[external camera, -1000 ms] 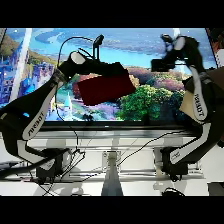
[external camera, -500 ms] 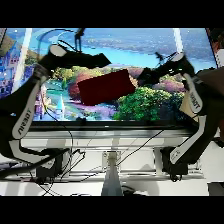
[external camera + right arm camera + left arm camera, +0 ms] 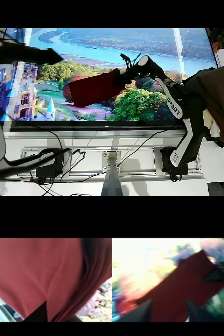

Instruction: Fold the clothes and pants, and hang the long-sleeved shirts on hangers.

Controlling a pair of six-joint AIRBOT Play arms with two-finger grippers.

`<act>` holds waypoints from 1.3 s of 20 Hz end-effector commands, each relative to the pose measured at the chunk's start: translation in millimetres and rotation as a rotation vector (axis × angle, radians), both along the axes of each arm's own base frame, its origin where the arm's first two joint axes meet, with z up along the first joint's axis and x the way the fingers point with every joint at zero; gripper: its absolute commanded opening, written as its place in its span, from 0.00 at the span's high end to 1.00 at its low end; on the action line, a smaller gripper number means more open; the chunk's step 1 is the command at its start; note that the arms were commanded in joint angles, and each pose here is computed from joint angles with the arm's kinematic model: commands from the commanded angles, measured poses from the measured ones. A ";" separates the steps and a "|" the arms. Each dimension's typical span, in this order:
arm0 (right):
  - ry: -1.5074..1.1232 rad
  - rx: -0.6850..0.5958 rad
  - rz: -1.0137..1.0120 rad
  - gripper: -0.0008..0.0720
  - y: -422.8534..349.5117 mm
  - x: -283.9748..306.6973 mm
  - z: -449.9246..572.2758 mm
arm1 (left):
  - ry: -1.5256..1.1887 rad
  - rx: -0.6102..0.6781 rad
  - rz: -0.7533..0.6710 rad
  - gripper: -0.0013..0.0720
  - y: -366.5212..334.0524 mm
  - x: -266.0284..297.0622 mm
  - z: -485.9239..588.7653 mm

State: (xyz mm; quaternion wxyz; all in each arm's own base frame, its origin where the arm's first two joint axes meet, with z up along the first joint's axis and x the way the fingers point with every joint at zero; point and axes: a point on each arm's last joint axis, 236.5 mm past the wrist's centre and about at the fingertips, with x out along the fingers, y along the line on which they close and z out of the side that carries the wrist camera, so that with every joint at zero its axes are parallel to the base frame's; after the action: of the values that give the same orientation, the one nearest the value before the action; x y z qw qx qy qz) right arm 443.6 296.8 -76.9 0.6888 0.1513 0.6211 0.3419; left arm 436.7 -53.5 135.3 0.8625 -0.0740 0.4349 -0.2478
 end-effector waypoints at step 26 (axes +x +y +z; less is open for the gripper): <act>-0.139 -0.739 -1.566 0.38 -548.0 -244.8 348.0 | -0.055 0.099 0.189 0.58 89.1 -21.9 30.6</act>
State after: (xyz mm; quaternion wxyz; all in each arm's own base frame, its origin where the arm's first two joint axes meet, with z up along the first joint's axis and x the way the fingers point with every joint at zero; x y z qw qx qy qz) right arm 187.5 -257.0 277.3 0.7577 0.2579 0.3642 -0.4761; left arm 414.7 35.1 165.2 0.8958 -0.0653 0.4146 -0.1463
